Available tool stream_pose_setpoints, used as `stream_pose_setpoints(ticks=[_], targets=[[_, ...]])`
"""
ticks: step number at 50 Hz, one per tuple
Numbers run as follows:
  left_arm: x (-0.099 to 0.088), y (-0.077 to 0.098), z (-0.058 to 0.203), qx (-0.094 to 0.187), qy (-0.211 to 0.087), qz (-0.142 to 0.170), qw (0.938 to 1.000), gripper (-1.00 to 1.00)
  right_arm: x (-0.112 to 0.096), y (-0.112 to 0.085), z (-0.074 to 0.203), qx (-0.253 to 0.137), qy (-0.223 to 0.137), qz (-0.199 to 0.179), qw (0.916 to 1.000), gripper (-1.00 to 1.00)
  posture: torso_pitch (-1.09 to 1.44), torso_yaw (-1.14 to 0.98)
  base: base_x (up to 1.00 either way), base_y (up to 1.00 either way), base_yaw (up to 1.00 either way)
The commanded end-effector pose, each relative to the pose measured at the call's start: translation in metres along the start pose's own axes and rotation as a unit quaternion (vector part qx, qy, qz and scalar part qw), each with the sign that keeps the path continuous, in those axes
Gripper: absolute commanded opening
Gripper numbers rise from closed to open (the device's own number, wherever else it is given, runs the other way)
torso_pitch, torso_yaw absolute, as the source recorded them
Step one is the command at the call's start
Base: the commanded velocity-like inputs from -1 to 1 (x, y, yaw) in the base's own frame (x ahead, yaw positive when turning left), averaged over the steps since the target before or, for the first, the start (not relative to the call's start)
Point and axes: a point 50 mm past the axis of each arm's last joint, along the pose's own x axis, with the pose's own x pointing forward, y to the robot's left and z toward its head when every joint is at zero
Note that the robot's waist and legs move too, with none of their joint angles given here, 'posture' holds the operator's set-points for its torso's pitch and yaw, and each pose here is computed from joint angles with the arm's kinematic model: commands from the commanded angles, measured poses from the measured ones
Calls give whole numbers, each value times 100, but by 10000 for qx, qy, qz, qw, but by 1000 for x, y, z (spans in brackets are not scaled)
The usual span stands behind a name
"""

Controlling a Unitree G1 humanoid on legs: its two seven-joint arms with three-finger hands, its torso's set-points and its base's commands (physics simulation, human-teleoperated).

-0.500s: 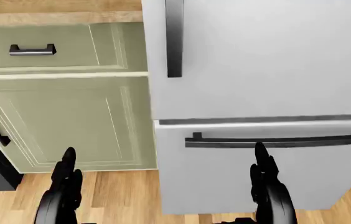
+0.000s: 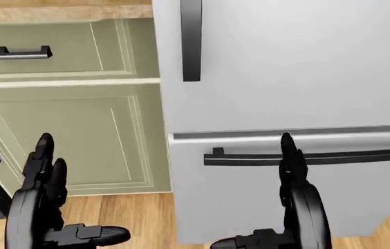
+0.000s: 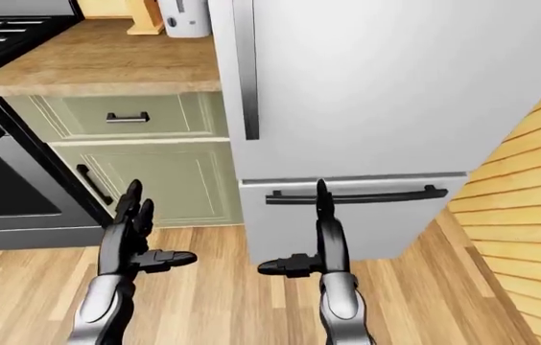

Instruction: Push down the lever of the toaster to turn it on.

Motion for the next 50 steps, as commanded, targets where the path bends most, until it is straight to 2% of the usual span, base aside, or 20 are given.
stream_pose_setpoints(ticks=[1,5,7,18,39,45,50], targets=[[1,-2,17,-9,-405,-66,9992,100,1,-1,8,-31,-324,-60,9995,100,0,0,0,13,0],[0,-1,18,-19,-416,-54,9991,100,0,-2,15,-29,-316,-60,9995,100,0,0,0,44,0],[0,-1,18,-15,-420,-52,9991,100,-1,-2,8,-29,-315,-70,9995,100,0,0,0,80,0],[1,-1,18,-5,-432,-41,9991,100,0,0,11,-22,-338,-22,9994,100,0,0,0,90,0],[1,0,21,-29,-464,-26,9989,100,-2,-3,18,-20,-390,-21,9992,100,0,0,0,1,0],[0,0,23,-41,-481,-19,9988,100,-3,-2,10,-13,-397,-19,9992,100,0,0,0,0,0],[0,1,24,-44,-488,-13,9988,100,-5,-3,18,-40,-370,-41,9993,100,0,0,0,0,0]])
